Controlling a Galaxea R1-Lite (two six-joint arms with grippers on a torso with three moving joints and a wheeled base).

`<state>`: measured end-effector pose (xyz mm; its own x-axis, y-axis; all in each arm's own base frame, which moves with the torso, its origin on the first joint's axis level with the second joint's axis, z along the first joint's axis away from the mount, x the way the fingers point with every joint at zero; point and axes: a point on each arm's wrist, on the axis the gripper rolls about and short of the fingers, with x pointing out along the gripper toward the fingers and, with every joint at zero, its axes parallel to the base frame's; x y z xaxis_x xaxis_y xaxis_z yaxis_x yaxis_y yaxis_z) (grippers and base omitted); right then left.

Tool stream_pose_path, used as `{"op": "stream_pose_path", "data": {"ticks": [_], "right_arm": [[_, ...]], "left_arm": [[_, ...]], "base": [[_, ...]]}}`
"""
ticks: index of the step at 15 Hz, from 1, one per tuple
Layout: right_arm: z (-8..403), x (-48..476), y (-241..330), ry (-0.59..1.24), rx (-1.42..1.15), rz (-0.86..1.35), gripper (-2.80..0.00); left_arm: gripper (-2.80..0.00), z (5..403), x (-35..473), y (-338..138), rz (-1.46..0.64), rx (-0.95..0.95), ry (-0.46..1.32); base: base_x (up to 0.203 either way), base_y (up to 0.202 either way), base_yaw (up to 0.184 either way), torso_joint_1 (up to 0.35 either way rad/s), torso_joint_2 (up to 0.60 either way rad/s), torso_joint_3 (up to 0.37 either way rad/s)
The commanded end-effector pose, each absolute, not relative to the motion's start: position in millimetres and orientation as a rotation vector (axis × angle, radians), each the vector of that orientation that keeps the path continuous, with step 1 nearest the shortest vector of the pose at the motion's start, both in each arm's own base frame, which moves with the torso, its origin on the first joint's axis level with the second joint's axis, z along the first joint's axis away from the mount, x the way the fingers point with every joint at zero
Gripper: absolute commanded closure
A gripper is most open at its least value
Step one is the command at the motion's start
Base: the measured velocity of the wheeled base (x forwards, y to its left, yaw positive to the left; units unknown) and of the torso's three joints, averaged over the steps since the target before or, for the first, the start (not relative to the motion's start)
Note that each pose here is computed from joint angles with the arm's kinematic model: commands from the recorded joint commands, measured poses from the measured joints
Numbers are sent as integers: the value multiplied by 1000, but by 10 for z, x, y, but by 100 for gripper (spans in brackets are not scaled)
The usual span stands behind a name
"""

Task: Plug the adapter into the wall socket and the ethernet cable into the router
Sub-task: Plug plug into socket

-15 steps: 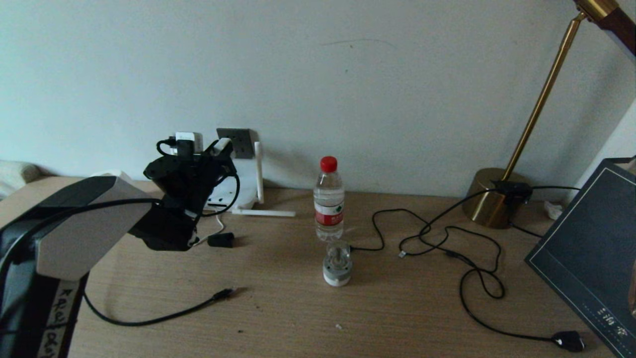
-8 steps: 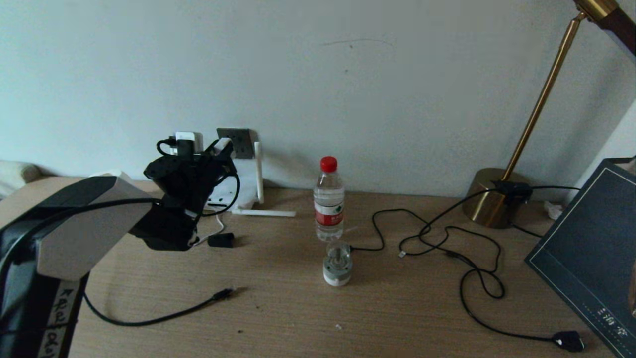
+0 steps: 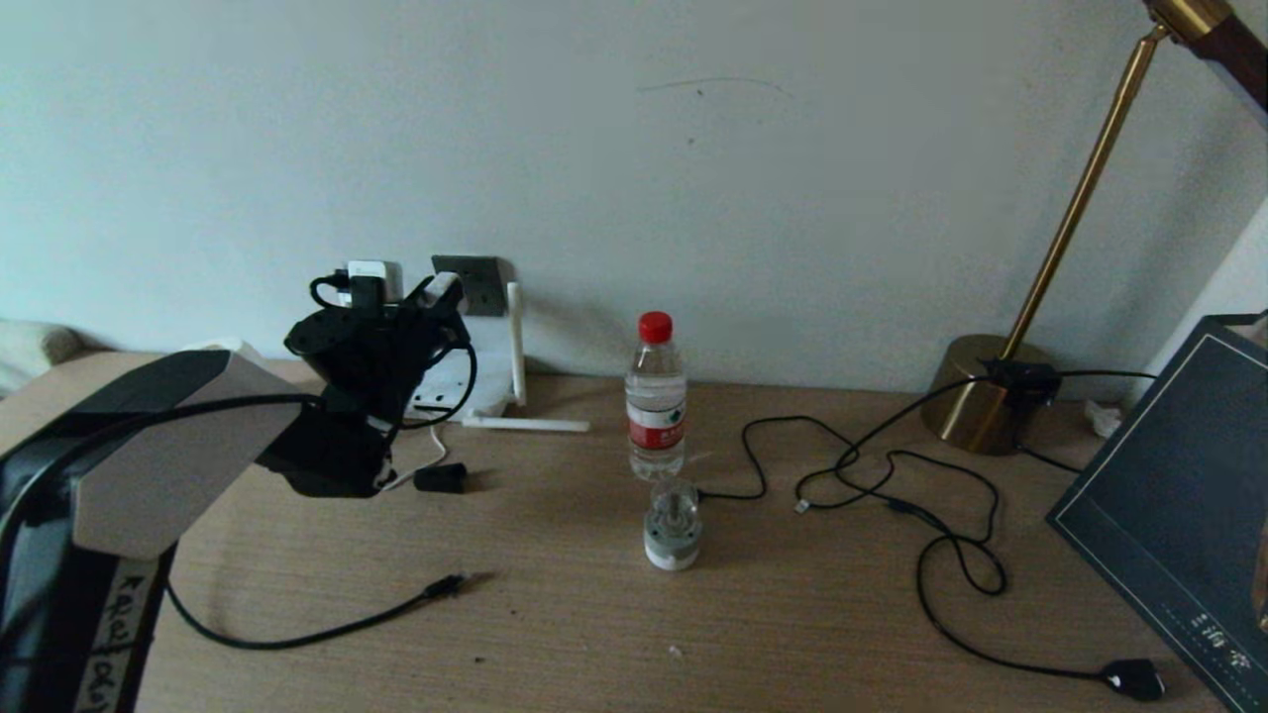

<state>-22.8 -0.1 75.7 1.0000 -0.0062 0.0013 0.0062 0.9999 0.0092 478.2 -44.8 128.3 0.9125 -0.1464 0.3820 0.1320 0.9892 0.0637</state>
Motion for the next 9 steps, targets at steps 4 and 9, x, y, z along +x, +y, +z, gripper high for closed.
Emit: {"op": "stream_pose_path", "data": {"ticks": [4,9], "right_arm": [[756,-228,-1,-2,9,-6,-280],[756,-228,-1,-2,9,-6,-280]], "left_arm": [[0,1260,4789,-449,-144,37,-397],[0,1252,4848,-447,-142,37,-411]], "base": [[0,0,0,0,0,0],[0,0,0,0,0,0]]}}
